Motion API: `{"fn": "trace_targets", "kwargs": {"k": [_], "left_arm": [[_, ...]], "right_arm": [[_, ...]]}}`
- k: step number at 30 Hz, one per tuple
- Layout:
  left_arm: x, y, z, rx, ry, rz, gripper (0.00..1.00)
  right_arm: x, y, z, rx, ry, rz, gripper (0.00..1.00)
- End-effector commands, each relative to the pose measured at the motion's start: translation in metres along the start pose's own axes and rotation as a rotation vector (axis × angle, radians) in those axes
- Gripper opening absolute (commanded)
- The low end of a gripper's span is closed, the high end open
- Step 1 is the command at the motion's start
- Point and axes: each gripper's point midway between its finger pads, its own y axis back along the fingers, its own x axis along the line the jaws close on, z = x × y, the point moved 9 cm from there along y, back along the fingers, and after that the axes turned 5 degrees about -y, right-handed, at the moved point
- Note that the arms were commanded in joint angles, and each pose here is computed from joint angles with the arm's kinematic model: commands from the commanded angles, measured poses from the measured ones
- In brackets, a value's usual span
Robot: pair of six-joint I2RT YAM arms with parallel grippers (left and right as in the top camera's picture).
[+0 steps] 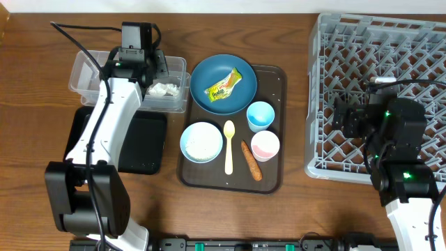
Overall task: Sort waste into correct bins and load items into the dishwasher rack
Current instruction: 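Return left gripper to blue bowl and grasp yellow Pandan wrapper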
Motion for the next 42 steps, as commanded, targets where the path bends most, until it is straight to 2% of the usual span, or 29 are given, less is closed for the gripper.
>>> {"fn": "trace_targets", "kwargs": {"k": [1, 4, 7, 10, 21, 42], "left_arm": [[-0.027, 0.005, 0.001, -0.011, -0.096, -0.182, 0.44], [-0.053, 0.01, -0.001, -0.033, -0.225, -0.261, 0.45], [-0.078, 0.009, -0.01, -0.035, -0.382, -0.298, 0.52], [-0.096, 0.0, -0.021, -0.006, -0.457, -0.323, 0.54], [-0.121, -0.054, -0.058, 0.117, -0.542, -0.346, 0.55], [-0.124, -0.102, -0.091, 0.227, -0.551, -0.337, 0.59]], "right_arm": [[0.003, 0.004, 0.008, -0.023, 0.013, 0.012, 0.96], [0.003, 0.004, 0.008, -0.022, 0.013, 0.012, 0.96], [0.003, 0.004, 0.008, -0.022, 0.013, 0.012, 0.96], [0.003, 0.004, 0.008, -0.022, 0.013, 0.012, 0.96], [0.003, 0.004, 0.008, -0.021, 0.013, 0.012, 0.96], [0.003, 0.004, 0.008, -0.021, 0.013, 0.012, 0.96]]}}
